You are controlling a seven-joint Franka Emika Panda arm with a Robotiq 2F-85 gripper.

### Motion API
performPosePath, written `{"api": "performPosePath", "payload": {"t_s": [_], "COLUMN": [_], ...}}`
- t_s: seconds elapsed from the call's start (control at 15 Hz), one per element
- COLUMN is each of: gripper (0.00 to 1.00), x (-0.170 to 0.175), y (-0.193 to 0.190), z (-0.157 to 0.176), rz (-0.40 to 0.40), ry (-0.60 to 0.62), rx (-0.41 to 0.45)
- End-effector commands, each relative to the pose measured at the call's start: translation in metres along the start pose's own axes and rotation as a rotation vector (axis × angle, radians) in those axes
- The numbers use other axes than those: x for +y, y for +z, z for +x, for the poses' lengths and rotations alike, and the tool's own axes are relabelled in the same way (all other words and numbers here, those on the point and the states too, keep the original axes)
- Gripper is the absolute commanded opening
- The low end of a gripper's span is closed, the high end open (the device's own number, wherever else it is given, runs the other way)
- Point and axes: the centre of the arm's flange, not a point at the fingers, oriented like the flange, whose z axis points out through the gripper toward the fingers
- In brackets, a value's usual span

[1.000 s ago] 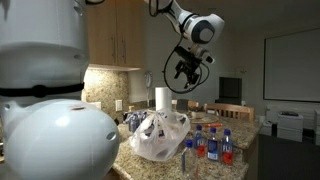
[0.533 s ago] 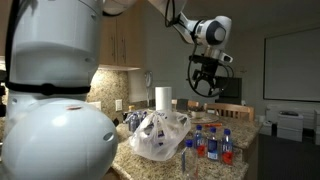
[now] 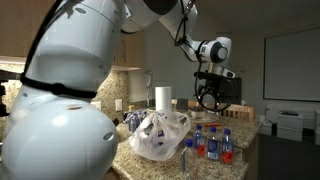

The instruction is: Place five empty water bottles inside the clear plastic bag

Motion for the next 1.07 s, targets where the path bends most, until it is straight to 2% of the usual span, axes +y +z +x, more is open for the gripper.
{"api": "performPosePath", "payload": {"t_s": [0.0, 0.2, 0.6, 1.0], "gripper": [1.0, 1.0, 1.0, 1.0], "x": [-0.002, 0.001, -0.002, -0.009], "y": [0.016, 0.043, 0.074, 0.11], "z": [0.008, 0.022, 0.06, 0.067], "rz": [-0.014, -0.018, -0.087, -0.205], "ry": [0.027, 0.082, 0.137, 0.199], "rx": [-0.006, -0.039, 0.094, 0.048]}}
